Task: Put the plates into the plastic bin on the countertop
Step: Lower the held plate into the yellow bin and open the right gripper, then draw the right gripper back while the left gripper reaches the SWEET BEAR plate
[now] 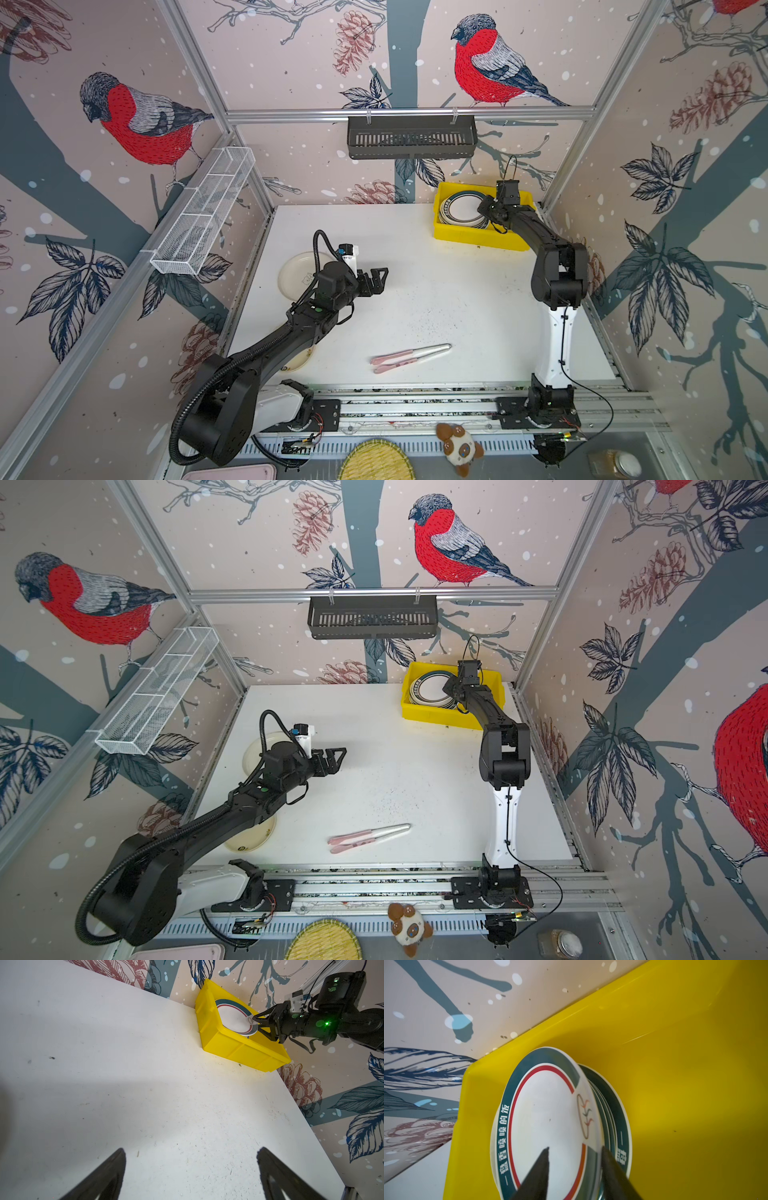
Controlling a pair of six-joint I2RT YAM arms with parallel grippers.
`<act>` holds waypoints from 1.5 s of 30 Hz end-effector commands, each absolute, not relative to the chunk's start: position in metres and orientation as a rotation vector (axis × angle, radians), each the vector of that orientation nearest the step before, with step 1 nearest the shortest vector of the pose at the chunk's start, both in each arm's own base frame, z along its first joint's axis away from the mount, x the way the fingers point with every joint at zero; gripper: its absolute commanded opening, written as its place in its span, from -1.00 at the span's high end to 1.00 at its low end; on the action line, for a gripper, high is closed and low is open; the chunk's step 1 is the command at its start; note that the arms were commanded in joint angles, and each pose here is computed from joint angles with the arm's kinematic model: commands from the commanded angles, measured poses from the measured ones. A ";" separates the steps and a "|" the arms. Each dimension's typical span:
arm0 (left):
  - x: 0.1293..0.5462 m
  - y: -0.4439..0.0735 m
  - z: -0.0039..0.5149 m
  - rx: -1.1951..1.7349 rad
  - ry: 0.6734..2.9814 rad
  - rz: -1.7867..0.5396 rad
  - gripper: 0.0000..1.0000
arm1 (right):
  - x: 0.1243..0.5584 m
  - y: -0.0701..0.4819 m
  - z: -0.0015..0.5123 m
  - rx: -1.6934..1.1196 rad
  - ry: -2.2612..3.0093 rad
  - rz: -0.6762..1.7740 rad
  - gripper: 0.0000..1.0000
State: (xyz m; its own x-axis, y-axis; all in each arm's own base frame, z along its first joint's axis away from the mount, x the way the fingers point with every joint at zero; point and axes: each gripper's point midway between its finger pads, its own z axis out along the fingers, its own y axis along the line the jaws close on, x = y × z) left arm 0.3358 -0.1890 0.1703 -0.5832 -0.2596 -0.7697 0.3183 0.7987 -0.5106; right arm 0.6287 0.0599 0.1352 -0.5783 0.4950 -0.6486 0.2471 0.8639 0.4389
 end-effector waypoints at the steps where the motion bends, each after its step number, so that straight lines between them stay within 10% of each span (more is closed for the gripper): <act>1: 0.341 -0.183 0.172 0.036 2.051 -0.718 -0.95 | 0.625 0.054 0.146 0.505 2.198 0.304 -0.22; 16: 0.341 -0.166 0.159 -0.016 2.108 -0.611 -0.95 | 0.606 0.071 0.196 0.382 2.164 0.355 -0.48; 29: 0.342 -0.140 0.148 -0.127 2.102 -0.518 -0.95 | 0.481 0.129 0.274 0.253 1.999 0.557 -0.53; 45: 0.363 -0.077 0.123 -0.375 2.121 -0.281 -0.95 | 0.361 0.165 0.200 -0.108 2.079 0.915 -0.97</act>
